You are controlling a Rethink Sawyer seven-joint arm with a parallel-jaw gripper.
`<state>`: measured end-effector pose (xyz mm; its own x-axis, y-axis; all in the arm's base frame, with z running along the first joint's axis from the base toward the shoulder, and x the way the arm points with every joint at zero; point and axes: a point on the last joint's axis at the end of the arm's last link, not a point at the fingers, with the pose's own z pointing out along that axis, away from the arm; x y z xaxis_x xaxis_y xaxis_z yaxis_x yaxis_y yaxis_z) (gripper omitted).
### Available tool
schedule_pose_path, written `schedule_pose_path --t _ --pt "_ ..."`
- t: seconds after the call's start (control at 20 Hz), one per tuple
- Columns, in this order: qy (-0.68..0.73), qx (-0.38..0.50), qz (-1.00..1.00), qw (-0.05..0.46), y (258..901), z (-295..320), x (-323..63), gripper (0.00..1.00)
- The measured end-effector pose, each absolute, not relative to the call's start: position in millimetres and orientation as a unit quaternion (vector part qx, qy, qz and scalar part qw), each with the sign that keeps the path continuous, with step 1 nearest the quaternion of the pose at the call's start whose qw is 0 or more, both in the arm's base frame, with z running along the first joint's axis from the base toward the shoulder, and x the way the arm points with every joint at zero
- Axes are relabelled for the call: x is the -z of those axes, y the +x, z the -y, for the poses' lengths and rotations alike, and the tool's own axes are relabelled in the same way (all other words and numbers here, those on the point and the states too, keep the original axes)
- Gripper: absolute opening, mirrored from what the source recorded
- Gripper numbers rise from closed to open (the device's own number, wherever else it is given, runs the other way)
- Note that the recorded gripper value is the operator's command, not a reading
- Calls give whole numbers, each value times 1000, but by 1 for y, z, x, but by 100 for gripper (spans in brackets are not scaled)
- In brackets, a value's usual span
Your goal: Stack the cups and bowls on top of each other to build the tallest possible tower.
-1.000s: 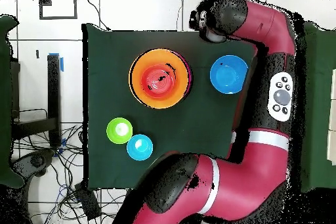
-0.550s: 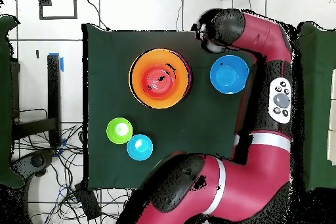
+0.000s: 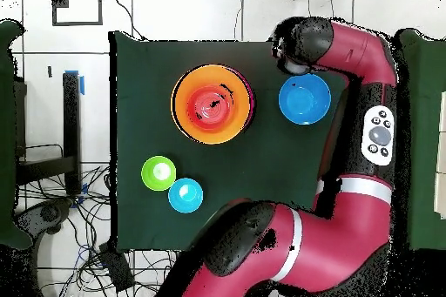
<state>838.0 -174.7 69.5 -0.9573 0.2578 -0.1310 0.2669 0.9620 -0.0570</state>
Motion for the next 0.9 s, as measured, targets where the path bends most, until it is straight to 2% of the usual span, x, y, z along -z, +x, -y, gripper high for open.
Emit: schedule_pose_path --t 0.9 --pt "138 29 -990 29 827 174 4 100"
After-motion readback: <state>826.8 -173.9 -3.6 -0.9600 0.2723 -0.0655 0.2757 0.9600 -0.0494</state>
